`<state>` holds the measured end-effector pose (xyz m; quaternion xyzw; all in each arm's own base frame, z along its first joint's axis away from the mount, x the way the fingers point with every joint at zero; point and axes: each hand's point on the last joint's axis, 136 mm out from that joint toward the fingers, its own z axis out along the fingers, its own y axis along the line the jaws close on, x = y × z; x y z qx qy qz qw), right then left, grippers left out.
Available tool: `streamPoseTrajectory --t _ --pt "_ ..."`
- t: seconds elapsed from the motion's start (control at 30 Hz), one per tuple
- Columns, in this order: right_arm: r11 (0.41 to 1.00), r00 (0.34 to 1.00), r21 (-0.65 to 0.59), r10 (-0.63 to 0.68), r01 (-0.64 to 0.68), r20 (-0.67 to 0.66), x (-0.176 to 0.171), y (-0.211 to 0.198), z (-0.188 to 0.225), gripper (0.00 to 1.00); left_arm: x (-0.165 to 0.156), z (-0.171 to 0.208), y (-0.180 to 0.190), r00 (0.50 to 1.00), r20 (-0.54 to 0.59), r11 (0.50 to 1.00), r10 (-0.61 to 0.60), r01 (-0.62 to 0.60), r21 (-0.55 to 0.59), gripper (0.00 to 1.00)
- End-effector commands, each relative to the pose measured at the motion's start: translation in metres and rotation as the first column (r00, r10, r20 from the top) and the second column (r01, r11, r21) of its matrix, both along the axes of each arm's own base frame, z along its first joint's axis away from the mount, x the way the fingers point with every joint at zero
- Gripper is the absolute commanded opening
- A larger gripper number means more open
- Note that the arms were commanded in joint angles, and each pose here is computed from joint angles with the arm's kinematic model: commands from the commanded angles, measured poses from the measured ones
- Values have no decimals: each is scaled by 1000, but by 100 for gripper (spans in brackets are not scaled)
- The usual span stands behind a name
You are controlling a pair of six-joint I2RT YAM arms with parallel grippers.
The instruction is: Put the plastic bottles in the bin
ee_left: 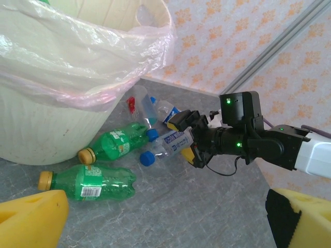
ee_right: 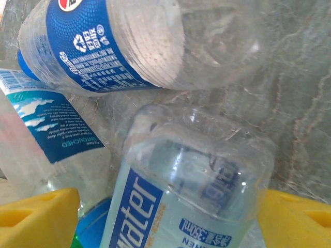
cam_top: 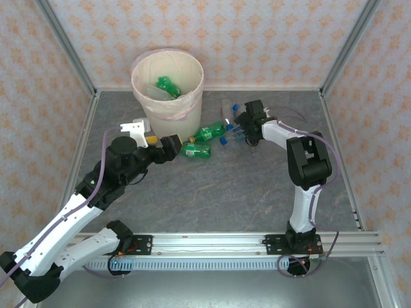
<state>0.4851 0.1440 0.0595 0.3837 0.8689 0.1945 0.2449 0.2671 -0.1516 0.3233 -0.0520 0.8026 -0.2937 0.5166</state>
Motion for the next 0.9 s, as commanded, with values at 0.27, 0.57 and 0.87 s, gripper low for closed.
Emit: streamPoseTrajectory --t 0.27,0.57,0.87 --pt "998 996 -55 33 -37 -79 0 -4 -27 76 -1 4 2 1000 19 1000 13 -13 -19 99" --pt "995 999 -102 14 -9 49 -13 -21 18 64 1 5 5 999 27 999 36 -36 -13 99" --pt "989 978 -143 4 26 207 -29 -37 89 64 4 10 9 997 32 997 70 -69 -25 99"
